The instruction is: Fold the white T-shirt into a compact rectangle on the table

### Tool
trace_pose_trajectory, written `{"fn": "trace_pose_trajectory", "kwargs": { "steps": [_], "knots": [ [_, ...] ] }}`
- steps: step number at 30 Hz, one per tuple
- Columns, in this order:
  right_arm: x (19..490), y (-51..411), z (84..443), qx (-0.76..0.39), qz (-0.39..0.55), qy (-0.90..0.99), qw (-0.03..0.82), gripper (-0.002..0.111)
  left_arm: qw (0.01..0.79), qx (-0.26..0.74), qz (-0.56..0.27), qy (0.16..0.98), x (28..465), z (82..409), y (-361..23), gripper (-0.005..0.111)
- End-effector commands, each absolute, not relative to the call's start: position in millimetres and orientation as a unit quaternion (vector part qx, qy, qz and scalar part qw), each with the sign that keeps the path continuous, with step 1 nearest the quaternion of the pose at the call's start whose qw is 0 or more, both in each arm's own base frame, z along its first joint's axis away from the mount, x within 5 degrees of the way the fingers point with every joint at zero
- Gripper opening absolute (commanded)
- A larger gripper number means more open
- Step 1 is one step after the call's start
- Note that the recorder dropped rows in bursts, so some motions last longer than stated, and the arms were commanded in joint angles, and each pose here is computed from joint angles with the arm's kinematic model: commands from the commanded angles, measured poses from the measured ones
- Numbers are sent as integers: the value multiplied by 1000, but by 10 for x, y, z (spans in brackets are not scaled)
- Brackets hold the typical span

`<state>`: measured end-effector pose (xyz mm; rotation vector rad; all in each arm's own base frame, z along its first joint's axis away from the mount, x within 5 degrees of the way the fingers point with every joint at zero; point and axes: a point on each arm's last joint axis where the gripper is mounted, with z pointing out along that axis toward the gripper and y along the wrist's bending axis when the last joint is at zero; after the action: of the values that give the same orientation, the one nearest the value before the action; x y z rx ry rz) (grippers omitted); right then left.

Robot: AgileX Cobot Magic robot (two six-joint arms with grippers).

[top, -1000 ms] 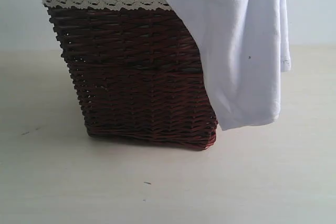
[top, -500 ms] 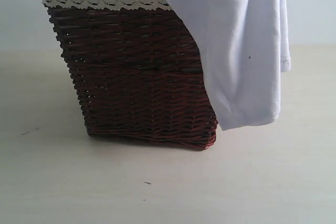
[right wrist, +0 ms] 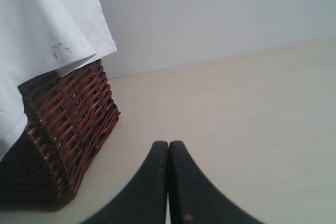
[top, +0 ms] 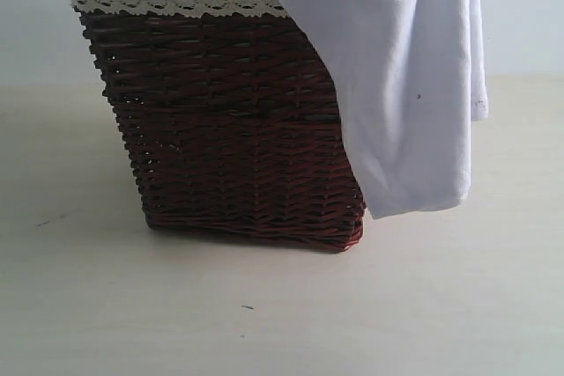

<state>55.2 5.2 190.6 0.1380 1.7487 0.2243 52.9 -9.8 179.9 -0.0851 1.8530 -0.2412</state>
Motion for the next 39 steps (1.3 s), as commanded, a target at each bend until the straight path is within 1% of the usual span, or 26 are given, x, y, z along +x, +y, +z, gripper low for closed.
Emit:
{"fn": "trace_pose_trajectory", "kwargs": {
  "steps": [1,3,5,6,12,15,16,17,19,20,21,22,23,25,26,28,29,31,32,34,35,36,38,39],
  "knots": [
    [552,74,1926,108,158,747,637,0,598,-38,-110,793,526,1816,-102,0],
    [555,77,1958,125,179,732,645,0,598,-38,-110,793,526,1816,-102,0],
    [612,63,1965,103,146,741,647,0,598,-37,-110,793,526,1816,-102,0],
    [665,53,1961,74,110,752,645,0,598,-37,-110,793,526,1816,-102,0],
    [1035,33,1794,-66,-28,830,554,0,598,-38,-110,793,526,1816,-102,0],
    [1233,37,1745,-93,-44,858,503,0,598,-38,-110,793,526,1816,-102,0],
    [1396,45,1742,-95,-41,876,472,0,598,-38,-110,793,526,1816,-102,0],
    [1478,49,1754,-96,-41,879,464,0,598,-38,-110,793,526,1816,-102,0],
    [1700,61,1881,-95,-39,879,465,0,598,-38,-110,793,526,1816,-102,0],
    [1811,79,2014,-101,-33,884,456,0,598,-38,-110,793,526,1816,-102,0],
    [1851,95,2095,-107,-26,893,436,0,598,-38,-110,793,526,1816,-102,0],
    [1907,132,2277,-115,-4,914,388,0,598,-38,-110,793,526,1816,-102,0],
    [1922,162,2367,-127,11,922,365,0,598,-38,-110,793,526,1816,-102,0],
    [1916,296,2622,-293,37,899,323,0,598,-38,-110,793,526,1816,-102,0],
    [1849,405,2748,-420,72,853,303,0,598,-38,-110,793,526,1816,-102,0],
    [1702,534,2966,-574,150,752,287,0,598,-38,-110,793,526,1816,-102,0],
    [1688,557,3047,-606,168,715,306,0,598,-38,-110,793,526,1816,-102,0],
    [1779,547,3214,-593,181,687,379,0,598,-38,-110,793,526,1816,-102,0],
    [1860,504,3306,-555,198,693,416,0,598,-38,-110,793,526,1816,-102,0],
    [1980,409,3378,-511,208,710,438,2,598,-38,-110,793,526,1816,-102,0],
    [2072,320,3415,-471,217,733,441,10,598,-38,-110,793,526,1816,-102,0],
    [2111,298,3431,-458,222,739,441,17,598,-38,-110,793,526,1816,-102,0],
    [2208,274,3442,-443,233,745,441,57,598,-38,-110,793,526,1816,-102,0],
    [2224,283,3454,-435,243,742,449,73,598,-38,-110,793,526,1816,-102,0]
  ]
}}
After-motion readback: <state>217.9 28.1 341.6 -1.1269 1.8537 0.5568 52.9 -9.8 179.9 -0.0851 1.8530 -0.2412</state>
